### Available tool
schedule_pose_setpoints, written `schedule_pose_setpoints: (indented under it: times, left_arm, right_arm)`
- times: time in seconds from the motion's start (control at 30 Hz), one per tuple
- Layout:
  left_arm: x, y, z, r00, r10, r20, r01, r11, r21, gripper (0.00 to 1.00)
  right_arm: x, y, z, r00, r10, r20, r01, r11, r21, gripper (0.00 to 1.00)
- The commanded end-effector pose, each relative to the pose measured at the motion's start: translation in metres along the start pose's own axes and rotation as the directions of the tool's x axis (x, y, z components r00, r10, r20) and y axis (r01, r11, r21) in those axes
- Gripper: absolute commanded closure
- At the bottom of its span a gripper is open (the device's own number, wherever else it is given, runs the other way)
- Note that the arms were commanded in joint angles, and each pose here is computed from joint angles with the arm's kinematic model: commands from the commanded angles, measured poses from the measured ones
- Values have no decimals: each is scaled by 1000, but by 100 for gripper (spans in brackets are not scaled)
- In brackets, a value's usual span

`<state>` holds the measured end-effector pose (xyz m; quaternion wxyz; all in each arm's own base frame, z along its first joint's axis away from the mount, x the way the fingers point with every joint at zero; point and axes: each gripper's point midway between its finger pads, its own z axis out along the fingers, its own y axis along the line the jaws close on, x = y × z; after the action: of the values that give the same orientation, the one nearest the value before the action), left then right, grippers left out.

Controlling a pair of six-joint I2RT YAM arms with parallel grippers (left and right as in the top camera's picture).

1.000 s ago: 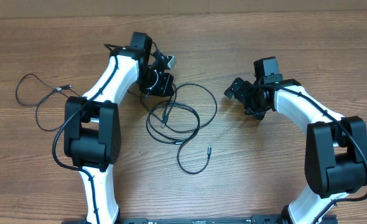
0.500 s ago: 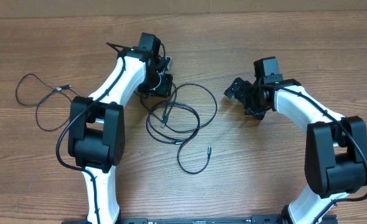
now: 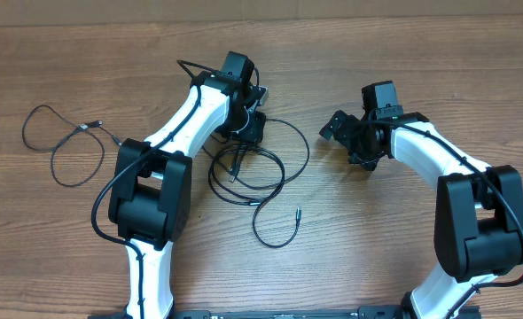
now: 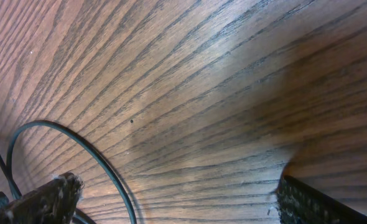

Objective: Untangle cables

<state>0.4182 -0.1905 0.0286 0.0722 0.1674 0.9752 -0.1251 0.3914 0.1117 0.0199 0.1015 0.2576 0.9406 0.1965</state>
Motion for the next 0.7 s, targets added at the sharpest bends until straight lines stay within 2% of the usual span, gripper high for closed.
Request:
schedule_pose_setpoints:
  times: [0.0, 0.47, 0.67]
  left_arm:
    - [4, 6, 7, 1000, 10, -16, -11, 999, -33, 55]
    - [6, 11, 16, 1000, 4, -10, -4, 999, -49, 58]
    - [9, 16, 35, 1000, 12, 27, -11, 999, -52, 68]
  right_arm:
    - [-3, 5, -2, 1000, -7, 8, 7, 1000, -8, 0]
    - [-3, 5, -2, 1000, -3, 8, 3, 1000, -8, 0]
    - [-3, 5, -2, 1000, -3, 7, 3, 1000, -8, 0]
